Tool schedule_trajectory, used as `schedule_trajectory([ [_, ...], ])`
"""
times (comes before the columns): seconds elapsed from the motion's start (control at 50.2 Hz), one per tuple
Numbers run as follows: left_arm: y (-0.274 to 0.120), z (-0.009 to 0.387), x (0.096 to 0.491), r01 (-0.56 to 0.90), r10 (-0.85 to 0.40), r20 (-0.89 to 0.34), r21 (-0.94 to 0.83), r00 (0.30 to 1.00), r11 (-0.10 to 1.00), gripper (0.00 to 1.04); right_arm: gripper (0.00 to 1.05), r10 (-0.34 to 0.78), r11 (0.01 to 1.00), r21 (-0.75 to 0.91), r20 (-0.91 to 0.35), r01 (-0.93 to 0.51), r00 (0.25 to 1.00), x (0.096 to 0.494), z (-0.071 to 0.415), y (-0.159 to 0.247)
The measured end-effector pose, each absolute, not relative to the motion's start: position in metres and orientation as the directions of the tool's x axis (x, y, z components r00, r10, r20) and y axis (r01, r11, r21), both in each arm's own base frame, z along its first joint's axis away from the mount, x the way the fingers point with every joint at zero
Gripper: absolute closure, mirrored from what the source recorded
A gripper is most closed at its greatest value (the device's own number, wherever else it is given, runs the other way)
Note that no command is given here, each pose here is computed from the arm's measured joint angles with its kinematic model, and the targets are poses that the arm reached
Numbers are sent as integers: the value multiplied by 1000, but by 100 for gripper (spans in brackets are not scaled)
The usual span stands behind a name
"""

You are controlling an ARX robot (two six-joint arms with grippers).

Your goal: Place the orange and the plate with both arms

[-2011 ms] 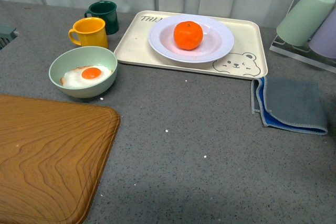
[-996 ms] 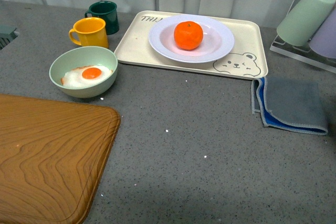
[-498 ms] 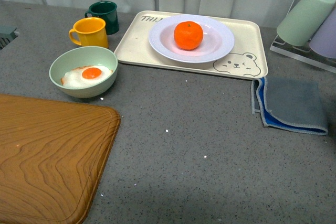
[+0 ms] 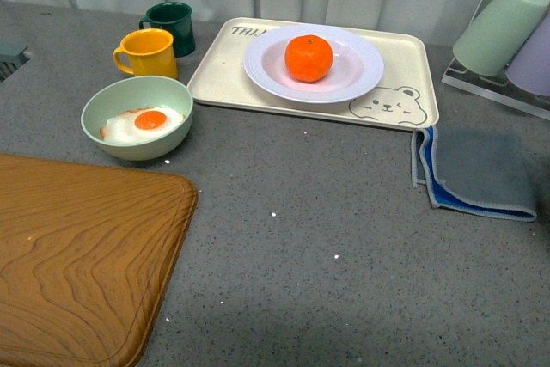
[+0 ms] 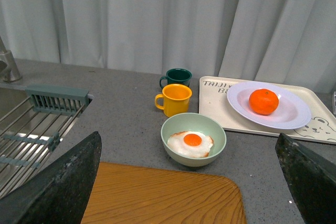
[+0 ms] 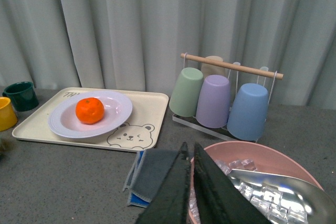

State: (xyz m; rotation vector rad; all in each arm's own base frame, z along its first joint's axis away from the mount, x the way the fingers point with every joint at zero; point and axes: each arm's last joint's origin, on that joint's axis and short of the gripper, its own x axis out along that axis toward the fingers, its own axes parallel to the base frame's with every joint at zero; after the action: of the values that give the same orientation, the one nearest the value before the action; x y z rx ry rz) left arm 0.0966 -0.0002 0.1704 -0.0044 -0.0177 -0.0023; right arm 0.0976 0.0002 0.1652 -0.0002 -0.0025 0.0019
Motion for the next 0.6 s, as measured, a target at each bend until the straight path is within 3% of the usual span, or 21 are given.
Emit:
schedule_trajectory([
  [0.438, 0, 170, 97, 2, -2, 18, -4, 1000, 1000, 7, 28, 2, 1000, 0, 2, -2, 1000, 98, 165, 0],
  [0.518, 0, 170, 97, 2, -2, 18, -4, 1000, 1000, 7, 9, 2, 1000, 0, 2, -2, 1000, 98, 165, 0],
  [0.597, 0, 170, 97, 2, -2, 18, -4, 1000, 1000, 7, 10, 2, 1000, 1, 2, -2, 1000, 98, 165, 0],
])
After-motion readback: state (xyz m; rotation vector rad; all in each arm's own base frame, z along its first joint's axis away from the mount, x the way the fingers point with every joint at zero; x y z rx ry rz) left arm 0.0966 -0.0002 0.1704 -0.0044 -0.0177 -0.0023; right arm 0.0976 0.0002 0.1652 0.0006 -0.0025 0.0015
